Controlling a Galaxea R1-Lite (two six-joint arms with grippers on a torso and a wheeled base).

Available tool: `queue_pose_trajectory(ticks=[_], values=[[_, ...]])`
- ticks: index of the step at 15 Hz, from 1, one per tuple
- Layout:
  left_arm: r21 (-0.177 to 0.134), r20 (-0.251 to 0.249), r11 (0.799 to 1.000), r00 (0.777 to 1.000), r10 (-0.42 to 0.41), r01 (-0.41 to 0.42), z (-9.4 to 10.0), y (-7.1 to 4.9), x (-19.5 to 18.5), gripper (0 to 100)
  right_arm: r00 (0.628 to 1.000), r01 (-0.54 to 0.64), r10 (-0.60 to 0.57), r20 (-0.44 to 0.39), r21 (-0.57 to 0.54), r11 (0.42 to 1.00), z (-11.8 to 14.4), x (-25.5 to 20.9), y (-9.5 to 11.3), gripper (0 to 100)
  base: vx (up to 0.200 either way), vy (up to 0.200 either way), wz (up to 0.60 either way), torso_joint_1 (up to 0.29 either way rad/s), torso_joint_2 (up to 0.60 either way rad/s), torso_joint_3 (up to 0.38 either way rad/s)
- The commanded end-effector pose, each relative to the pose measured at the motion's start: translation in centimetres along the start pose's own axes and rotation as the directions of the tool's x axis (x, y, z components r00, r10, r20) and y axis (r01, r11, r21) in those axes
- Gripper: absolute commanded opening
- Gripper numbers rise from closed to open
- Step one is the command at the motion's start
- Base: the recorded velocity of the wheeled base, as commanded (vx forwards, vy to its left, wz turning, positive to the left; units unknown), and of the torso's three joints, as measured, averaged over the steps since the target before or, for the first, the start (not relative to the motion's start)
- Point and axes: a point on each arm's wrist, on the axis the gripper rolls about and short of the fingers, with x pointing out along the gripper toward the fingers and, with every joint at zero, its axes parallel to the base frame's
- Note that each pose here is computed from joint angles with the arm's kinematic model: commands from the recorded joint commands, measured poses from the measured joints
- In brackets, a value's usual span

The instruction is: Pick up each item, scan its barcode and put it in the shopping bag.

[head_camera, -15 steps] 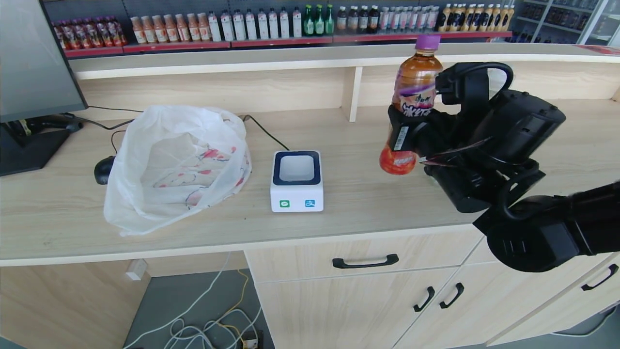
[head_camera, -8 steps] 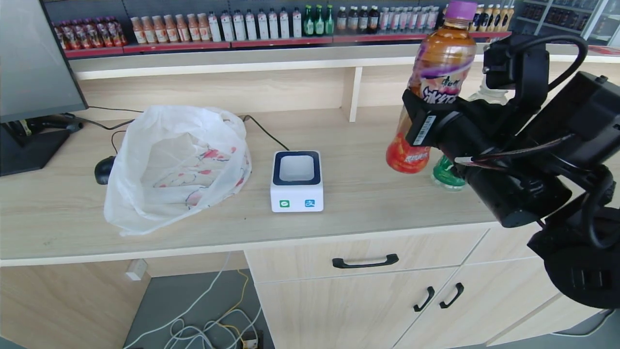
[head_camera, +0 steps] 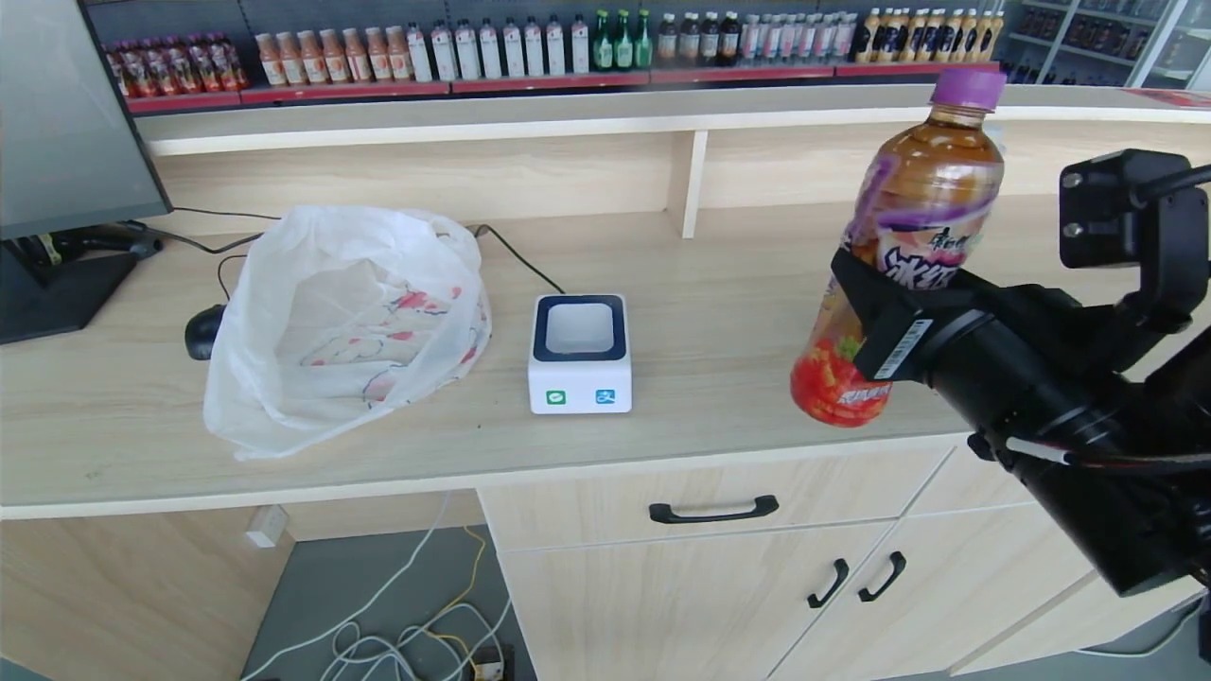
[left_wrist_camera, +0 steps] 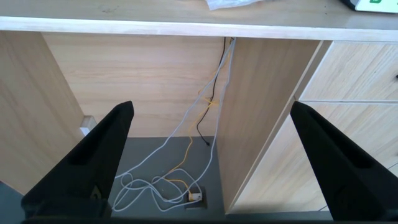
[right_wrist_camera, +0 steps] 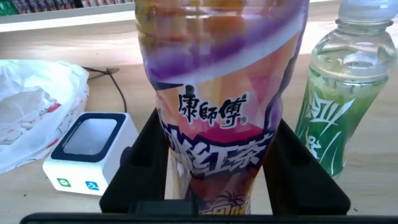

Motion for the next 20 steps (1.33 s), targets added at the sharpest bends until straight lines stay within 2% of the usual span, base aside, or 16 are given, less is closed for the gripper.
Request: queue_pose_trajectory(ticks=[1, 4, 7, 13, 20], values=[[0.000, 0.001, 1.000, 1.000, 0.000, 0.000, 0.0, 0.0, 0.0, 100, 1.000, -0.017, 0.017, -0.003, 0.005, 1.000, -0.1, -1.8, -0.4, 0, 0.000, 0.000, 0.00, 0.000, 0.00, 0.000], [0.000, 0.001, 1.000, 1.000, 0.001, -0.001, 0.0, 0.0, 0.0, 100, 0.999, -0.029, 0.028, -0.027, -0.024, 0.999, -0.9, -2.8, -0.7, 0, 0.000, 0.000, 0.00, 0.000, 0.00, 0.000], [0.000, 0.001, 1.000, 1.000, 0.001, -0.001, 0.0, 0.0, 0.0, 100, 0.996, -0.078, 0.076, -0.045, -0.043, 0.996, -1.4, -3.8, 0.0, 0, 0.000, 0.000, 0.00, 0.000, 0.00, 0.000], [0.000, 0.001, 1.000, 1.000, 0.001, -0.001, 0.0, 0.0, 0.0, 100, 0.980, -0.189, 0.177, -0.086, -0.154, 0.970, -2.5, -6.1, 1.2, 0, 0.000, 0.000, 0.00, 0.000, 0.00, 0.000], [0.000, 0.001, 1.000, 1.000, 0.001, -0.001, 0.0, 0.0, 0.0, 100, 0.948, -0.304, 0.317, -0.013, -0.325, 0.895, -2.7, -7.8, 4.5, 0, 0.000, 0.000, 0.00, 0.000, 0.00, 0.000]])
